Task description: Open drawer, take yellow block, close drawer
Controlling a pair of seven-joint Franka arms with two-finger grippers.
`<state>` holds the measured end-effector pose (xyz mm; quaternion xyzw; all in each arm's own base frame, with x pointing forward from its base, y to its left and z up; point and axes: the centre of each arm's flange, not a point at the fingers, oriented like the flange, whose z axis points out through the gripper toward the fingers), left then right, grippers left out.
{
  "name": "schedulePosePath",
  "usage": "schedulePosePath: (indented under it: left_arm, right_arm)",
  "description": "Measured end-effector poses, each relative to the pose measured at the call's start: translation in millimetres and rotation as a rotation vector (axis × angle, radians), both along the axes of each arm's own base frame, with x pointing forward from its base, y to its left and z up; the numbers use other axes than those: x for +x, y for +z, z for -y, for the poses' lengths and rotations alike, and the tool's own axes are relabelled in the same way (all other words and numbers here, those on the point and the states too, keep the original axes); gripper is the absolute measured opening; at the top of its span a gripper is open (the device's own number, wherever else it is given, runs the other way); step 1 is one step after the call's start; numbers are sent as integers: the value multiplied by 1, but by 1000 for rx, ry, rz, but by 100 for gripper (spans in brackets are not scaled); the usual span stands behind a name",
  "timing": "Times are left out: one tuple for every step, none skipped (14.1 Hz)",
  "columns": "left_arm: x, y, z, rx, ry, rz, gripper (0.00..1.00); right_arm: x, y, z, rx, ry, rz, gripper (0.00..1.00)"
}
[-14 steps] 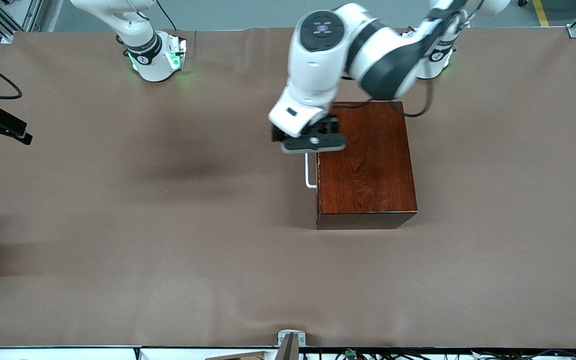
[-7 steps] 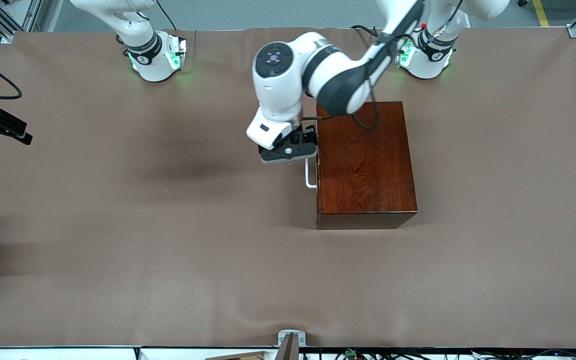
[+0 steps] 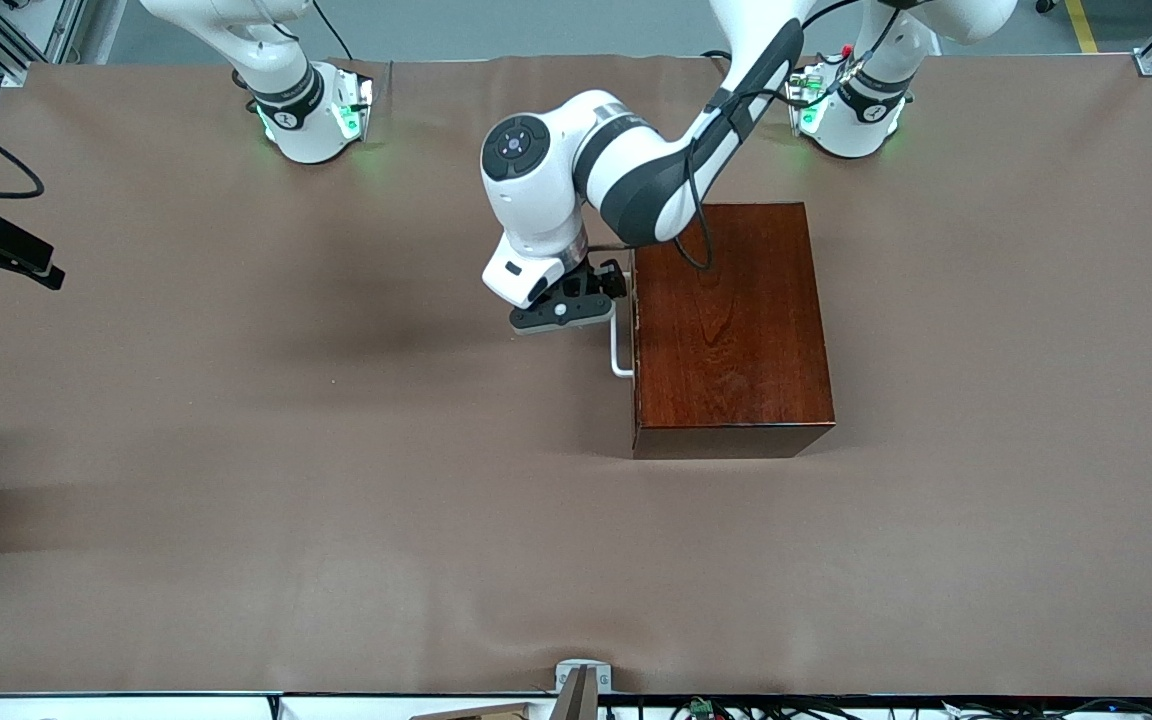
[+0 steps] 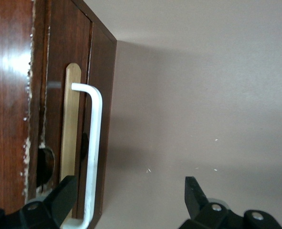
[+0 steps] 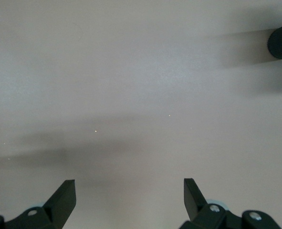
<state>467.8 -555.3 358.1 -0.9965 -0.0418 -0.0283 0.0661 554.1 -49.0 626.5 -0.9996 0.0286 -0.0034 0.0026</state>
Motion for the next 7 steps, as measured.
schedulePosePath:
  left_arm:
    - [1,-1,-1,2,-7,-1,100]
    - [1,-1,-1,2,-9,-1,100]
    - [1,-1,-1,2,-9,-1,100]
    - [1,-1,-1,3,-10,-1,100]
    - [3,-2,-2,6,-12,-2,100]
    - [4,-5,-4,10,-19,-6,100]
    - [5,-10,-6,17,-28,-13,100]
  right_arm:
    - [0,0,0,0,0,0,100]
    - [0,0,0,0,0,0,100]
    - [0,0,0,0,0,0,100]
    - [0,0,0,0,0,0,100]
    - [0,0,0,0,0,0,100]
    - [0,0,0,0,0,0,100]
    - [0,0,0,0,0,0,100]
